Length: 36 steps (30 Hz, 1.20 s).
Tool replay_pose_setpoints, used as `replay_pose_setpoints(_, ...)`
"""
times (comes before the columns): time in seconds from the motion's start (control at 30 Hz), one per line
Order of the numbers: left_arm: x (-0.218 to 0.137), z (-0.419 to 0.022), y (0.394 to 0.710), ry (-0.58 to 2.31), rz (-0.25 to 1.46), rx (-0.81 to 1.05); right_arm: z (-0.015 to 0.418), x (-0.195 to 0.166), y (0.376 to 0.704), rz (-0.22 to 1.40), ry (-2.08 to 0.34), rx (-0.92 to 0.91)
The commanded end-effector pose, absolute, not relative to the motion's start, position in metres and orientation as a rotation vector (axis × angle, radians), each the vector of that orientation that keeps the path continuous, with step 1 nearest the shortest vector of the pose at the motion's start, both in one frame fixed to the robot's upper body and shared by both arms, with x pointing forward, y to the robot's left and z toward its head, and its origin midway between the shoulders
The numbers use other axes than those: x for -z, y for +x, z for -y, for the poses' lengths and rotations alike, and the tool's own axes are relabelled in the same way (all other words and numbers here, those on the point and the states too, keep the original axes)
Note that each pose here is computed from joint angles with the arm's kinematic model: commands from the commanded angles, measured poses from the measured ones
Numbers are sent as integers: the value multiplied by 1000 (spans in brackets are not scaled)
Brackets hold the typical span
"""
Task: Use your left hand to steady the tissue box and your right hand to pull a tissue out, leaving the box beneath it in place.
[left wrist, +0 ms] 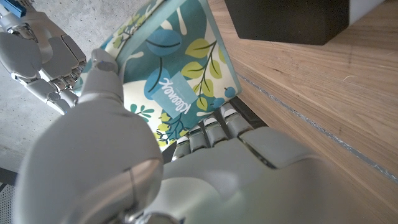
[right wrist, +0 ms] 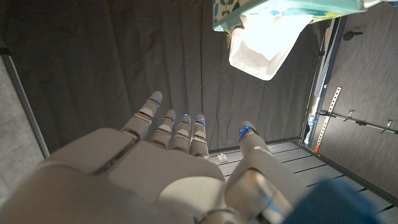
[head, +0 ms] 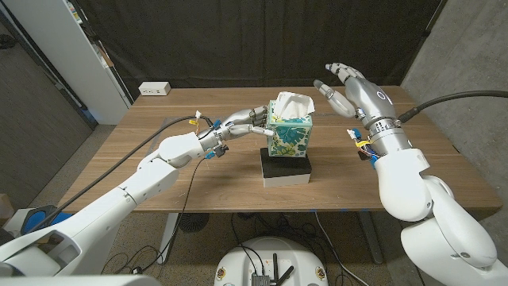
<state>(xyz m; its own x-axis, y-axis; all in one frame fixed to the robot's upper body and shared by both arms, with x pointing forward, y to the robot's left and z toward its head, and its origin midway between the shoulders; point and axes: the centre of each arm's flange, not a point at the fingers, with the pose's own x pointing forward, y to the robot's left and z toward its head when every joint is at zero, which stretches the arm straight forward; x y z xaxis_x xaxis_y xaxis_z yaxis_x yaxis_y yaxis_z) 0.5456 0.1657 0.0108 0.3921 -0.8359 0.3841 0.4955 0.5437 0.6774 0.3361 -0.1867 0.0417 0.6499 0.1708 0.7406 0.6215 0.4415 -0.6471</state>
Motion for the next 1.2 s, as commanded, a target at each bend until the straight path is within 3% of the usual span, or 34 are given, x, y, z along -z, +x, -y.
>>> replay_pose_setpoints(0.03, -13, -167, 546, 507, 793, 892, 175, -45, 338, 871, -1119, 290)
replay_pose_setpoints(0.53, -13, -169, 548, 518, 792, 891, 174, -57, 347, 811, -1097, 137)
replay_pose_setpoints(1.2, -16, -164, 553, 504, 793, 912, 171, -60, 358, 810, -1150, 179)
